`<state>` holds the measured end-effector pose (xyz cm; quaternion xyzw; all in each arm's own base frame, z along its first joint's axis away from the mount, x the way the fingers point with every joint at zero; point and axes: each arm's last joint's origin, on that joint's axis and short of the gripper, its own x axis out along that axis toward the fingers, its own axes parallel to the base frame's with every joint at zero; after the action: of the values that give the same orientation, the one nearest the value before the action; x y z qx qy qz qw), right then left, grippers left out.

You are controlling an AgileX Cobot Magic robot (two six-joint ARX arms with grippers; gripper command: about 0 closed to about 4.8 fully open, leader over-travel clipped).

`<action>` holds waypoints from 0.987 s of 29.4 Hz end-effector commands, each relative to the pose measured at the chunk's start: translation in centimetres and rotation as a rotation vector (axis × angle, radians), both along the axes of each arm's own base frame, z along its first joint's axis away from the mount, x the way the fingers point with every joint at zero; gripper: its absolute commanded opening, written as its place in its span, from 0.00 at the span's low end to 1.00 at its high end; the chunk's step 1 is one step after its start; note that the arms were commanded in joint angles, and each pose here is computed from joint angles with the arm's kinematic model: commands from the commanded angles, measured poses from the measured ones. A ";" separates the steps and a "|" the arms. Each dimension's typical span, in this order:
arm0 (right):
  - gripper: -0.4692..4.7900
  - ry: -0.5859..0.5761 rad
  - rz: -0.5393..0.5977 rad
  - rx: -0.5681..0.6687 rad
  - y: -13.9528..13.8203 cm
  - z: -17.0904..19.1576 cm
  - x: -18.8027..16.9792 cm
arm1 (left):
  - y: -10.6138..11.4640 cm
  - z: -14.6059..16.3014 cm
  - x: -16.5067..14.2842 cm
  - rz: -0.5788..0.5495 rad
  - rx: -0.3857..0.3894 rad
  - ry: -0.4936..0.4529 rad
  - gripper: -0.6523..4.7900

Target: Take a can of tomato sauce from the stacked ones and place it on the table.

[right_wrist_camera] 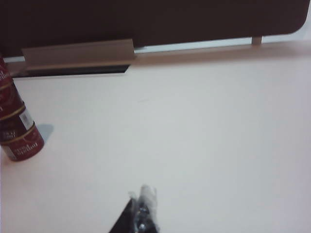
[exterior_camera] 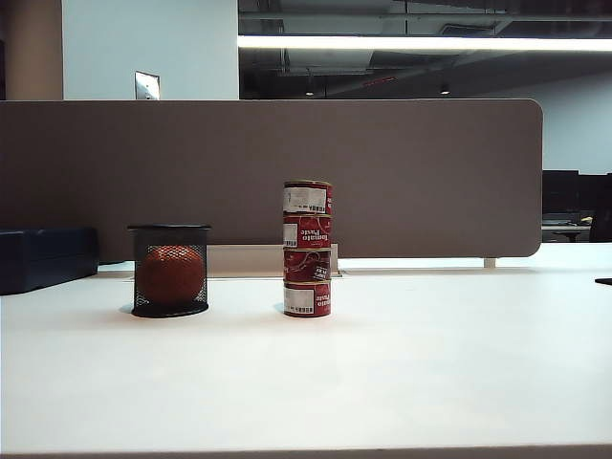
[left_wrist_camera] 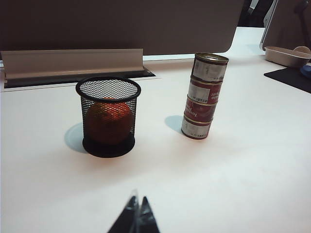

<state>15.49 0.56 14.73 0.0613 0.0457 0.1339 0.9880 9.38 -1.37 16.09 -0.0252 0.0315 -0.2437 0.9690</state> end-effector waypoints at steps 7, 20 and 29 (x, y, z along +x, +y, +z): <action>0.07 -0.142 -0.001 0.000 0.0 2.1 -1.0 | 0.0 0.2 0.0 0.001 0.003 -0.020 0.11; 0.07 -0.127 -0.081 -0.012 -0.2 2.6 -3.4 | 0.0 0.2 0.0 0.002 0.003 -0.020 0.11; 0.07 -0.129 -0.123 -0.015 -0.3 2.5 -5.0 | 0.0 0.2 0.0 0.003 0.003 -0.020 0.11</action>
<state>10.63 0.34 17.29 0.0489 -0.0246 0.0835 0.9950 9.38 -1.37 16.09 -0.0252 0.0315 -0.2437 0.9690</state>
